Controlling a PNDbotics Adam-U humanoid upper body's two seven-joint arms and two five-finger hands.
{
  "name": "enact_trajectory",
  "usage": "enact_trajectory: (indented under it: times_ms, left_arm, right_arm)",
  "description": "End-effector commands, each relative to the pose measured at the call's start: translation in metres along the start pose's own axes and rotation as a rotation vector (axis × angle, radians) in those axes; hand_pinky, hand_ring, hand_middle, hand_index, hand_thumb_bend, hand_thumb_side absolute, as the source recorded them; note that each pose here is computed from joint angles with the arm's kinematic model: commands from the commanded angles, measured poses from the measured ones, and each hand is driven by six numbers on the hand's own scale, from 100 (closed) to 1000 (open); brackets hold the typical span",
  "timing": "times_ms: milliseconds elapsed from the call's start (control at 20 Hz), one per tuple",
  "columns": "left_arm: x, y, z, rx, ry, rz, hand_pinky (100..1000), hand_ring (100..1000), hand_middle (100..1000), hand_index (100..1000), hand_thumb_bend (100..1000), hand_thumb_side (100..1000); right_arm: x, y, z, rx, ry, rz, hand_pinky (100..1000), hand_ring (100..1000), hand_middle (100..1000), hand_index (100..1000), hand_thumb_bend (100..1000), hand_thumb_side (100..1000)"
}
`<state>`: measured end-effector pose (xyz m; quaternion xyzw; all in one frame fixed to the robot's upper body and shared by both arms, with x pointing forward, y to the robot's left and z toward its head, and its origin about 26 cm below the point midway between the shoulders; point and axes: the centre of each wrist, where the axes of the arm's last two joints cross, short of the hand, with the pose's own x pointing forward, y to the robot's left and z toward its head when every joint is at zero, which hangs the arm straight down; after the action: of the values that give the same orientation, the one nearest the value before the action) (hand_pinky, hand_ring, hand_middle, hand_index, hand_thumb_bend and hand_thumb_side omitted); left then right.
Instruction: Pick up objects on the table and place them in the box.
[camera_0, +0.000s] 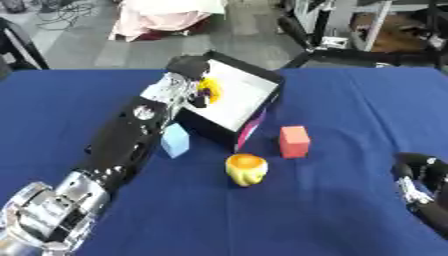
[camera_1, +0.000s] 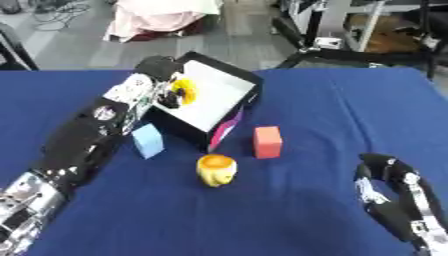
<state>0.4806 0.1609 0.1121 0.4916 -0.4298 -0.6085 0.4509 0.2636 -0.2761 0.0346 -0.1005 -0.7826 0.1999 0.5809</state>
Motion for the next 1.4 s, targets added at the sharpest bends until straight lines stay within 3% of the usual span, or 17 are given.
enact_trajectory:
  times_ms: [50,250,500,650,750,850,1000,1100,1250,1400]
  left_arm:
    - [-0.009,0.012,-0.001,0.049,-0.001,0.016,913,819,850,974,100,276]
    - [-0.025,0.030,0.002,0.088,-0.027,0.019,920,843,882,990,100,262]
    - [-0.061,0.089,0.027,0.102,-0.141,-0.006,927,857,888,989,100,251]
    - [-0.089,0.115,0.049,0.003,-0.215,0.026,917,851,884,985,100,232]
    - [-0.105,0.125,0.063,-0.093,-0.249,0.050,918,853,888,988,154,244]
    - [-0.114,0.125,0.075,-0.210,-0.284,0.069,915,854,892,988,226,240]
    - [-0.117,0.112,0.085,-0.357,-0.327,0.085,919,863,905,998,262,235]
    - [-0.111,0.097,0.084,-0.418,-0.339,0.072,921,867,911,1000,292,238]
    - [-0.099,0.071,0.078,-0.498,-0.350,0.061,906,870,916,1000,427,236]
    - [-0.087,0.053,0.071,-0.545,-0.352,0.030,906,872,918,1000,441,248]
  right_arm:
    - [0.004,-0.003,-0.004,-0.002,-0.020,0.003,726,648,574,730,100,441]
    - [0.004,-0.003,-0.003,-0.005,-0.018,0.004,727,648,574,730,100,440]
    - [0.002,-0.006,-0.002,-0.012,-0.010,0.013,727,648,574,729,100,440]
    - [0.001,-0.007,-0.001,-0.015,-0.004,0.021,727,648,574,729,100,438]
    - [0.001,-0.009,0.000,-0.017,-0.001,0.027,727,648,574,730,100,439]
    - [0.000,-0.009,0.001,-0.017,0.001,0.031,727,648,574,729,100,438]
    - [0.000,-0.010,0.001,-0.016,0.001,0.037,727,648,574,730,100,436]
    - [0.000,-0.011,0.000,-0.016,0.000,0.039,727,648,574,730,100,436]
    - [0.001,-0.010,0.000,-0.013,-0.003,0.039,727,648,574,730,100,435]
    - [0.001,-0.010,0.000,-0.014,-0.003,0.038,727,648,574,730,100,435]
